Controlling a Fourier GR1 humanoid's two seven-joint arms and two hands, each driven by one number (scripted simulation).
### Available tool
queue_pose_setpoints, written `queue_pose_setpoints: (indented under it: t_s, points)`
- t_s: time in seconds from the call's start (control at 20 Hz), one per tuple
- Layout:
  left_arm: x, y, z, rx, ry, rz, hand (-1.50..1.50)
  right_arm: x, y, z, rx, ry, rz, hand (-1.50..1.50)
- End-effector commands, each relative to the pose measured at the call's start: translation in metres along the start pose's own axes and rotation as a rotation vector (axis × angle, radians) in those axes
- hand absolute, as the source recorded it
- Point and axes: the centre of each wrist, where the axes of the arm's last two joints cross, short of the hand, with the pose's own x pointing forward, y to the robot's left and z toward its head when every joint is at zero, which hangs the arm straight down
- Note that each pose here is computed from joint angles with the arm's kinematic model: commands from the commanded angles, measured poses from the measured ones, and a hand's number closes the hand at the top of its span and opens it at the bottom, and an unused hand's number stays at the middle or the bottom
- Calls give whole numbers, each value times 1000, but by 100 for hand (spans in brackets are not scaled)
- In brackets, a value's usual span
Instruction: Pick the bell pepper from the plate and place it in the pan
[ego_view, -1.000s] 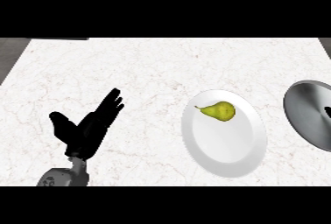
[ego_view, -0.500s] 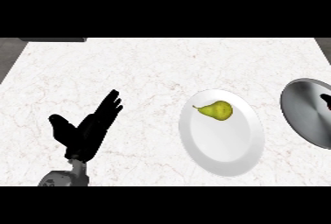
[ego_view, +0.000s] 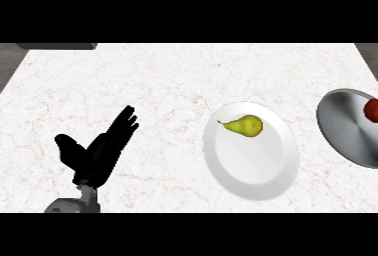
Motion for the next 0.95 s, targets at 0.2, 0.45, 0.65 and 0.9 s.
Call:
queue_pose_setpoints:
  t_s: [0.2, 0.45, 0.65, 0.9]
  points:
    - [4, -3, -11, 15, 6, -16, 0, -52, -76, 30, 144, -37, -113, -150]
    - [-9, 18, 3, 36, -5, -24, 0, -50, -98, 31, 166, -57, -111, -150]
    - [-10, -3, 11, 42, -10, 7, 0, -65, -112, 55, 219, -59, -99, -150]
    - [1, 6, -7, 29, 6, 16, 0, -42, -117, 51, 256, -71, -101, -150]
